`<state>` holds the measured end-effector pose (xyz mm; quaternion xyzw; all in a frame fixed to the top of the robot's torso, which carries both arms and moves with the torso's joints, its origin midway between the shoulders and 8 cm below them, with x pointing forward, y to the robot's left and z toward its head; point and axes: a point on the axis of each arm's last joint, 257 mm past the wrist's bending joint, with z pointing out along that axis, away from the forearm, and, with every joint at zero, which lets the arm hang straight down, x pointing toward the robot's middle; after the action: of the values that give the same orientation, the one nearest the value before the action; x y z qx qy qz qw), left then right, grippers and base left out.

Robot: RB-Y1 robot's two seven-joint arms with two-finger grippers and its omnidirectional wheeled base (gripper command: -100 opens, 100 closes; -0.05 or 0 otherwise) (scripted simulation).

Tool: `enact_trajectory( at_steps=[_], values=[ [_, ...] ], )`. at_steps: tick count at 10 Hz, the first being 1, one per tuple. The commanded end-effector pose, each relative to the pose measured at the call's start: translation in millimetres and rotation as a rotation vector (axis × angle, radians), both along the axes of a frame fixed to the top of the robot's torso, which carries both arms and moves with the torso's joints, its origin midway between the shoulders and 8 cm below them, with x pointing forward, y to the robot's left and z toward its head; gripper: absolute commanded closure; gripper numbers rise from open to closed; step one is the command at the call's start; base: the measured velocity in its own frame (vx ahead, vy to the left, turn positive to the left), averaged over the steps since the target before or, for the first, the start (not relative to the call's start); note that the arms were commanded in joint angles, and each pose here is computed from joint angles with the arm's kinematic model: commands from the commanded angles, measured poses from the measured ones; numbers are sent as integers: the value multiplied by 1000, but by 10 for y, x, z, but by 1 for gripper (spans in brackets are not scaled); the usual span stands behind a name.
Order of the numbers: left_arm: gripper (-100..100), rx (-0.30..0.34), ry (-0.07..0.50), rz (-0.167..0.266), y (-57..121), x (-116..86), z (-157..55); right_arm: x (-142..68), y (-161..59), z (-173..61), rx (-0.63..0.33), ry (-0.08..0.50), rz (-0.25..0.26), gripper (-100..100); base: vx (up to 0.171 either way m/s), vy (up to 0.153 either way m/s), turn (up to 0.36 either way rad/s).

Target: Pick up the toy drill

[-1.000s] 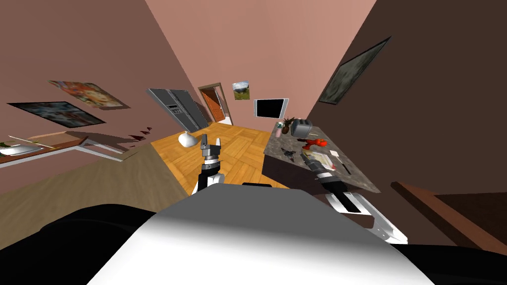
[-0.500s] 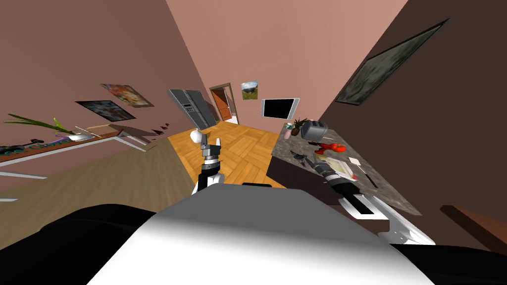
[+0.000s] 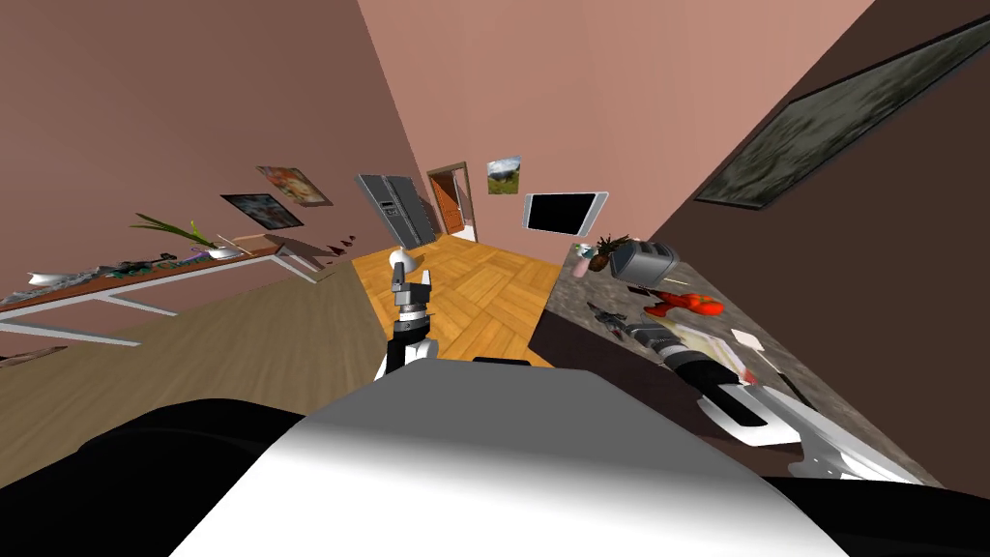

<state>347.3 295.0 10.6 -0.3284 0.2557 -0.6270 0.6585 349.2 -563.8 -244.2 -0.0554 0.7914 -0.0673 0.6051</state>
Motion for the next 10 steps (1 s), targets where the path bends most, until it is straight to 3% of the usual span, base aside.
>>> enact_trajectory(
  at_steps=[1, 2, 3, 4, 5, 6, 9, 10],
  values=[
    [0, 0, 0, 0, 0, 0, 0, -92, -296, -49, -105, 58, -23, -100, 39, 55, 91],
    [0, 0, 0, 0, 0, 0, 0, -92, -296, -49, -105, 58, -23, -100, 28, 40, 84],
    [0, 0, 0, 0, 0, 0, 0, -117, -469, -21, -191, 91, -21, -100, 36, 41, 146],
    [0, 0, 0, 0, 0, 0, 0, -167, -542, -69, -190, 104, -36, -100, 35, 32, 63],
    [0, 0, 0, 0, 0, 0, 0, -215, -740, -50, -273, 142, -40, -100, 41, 39, 108],
    [0, 0, 0, 0, 0, 0, 0, -248, -783, -76, -273, 149, -49, -100, 35, 25, 53],
    [0, 0, 0, 0, 0, 0, 0, -373, -1184, -28, -428, 229, -60, -100, 44, 18, 73],
    [0, 0, 0, 0, 0, 0, 0, -421, -1241, -57, -427, 240, -73, -100, 46, 13, 46]
  ],
)
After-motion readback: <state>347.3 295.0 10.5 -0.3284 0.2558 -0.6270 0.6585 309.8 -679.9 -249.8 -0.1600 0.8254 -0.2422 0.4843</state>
